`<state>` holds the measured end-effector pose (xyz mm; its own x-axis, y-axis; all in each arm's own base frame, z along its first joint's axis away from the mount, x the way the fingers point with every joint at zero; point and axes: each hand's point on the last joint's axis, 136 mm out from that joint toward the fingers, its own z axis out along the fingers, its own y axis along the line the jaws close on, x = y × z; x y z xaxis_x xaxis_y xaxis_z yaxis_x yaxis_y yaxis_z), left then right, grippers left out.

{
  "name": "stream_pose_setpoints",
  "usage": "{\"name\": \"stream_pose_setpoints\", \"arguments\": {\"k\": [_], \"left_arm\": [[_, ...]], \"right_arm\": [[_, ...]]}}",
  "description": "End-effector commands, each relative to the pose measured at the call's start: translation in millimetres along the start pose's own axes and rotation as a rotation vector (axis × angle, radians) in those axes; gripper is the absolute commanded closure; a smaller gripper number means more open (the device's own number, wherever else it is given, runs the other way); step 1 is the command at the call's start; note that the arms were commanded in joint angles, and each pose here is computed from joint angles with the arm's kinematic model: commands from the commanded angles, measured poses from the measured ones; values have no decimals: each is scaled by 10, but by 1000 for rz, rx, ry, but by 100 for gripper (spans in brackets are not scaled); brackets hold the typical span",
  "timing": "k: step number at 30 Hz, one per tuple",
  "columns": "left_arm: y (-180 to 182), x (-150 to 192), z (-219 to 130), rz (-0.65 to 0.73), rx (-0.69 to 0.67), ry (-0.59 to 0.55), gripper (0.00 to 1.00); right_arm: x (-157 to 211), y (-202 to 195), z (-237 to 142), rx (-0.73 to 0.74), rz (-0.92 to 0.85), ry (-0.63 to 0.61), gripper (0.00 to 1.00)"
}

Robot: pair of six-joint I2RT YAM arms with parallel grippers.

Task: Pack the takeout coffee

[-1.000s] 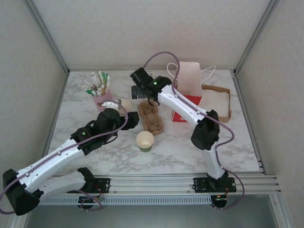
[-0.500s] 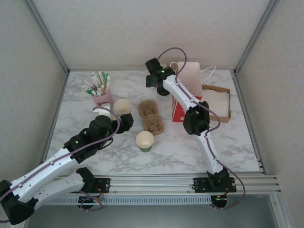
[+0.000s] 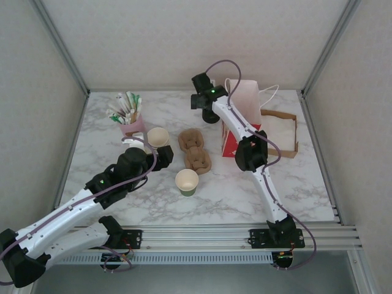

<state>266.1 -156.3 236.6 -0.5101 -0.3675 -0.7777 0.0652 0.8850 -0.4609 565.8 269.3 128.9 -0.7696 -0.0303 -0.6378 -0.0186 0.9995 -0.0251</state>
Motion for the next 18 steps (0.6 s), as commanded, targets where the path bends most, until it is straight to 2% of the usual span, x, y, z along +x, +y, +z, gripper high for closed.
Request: {"name": "stream_pose_setpoints", "arguments": {"k": [1, 8, 18], "left_arm": [[13, -22, 34, -7, -4, -11, 0], [1, 5, 73, -4, -3, 2, 0], [-23, 4, 108, 1, -4, 10, 0]], "right_arm": [[-21, -181, 102, 36, 18, 6, 1], [-20, -273, 156, 36, 39, 19, 2], [31, -173, 261, -65, 55, 53, 6]]}}
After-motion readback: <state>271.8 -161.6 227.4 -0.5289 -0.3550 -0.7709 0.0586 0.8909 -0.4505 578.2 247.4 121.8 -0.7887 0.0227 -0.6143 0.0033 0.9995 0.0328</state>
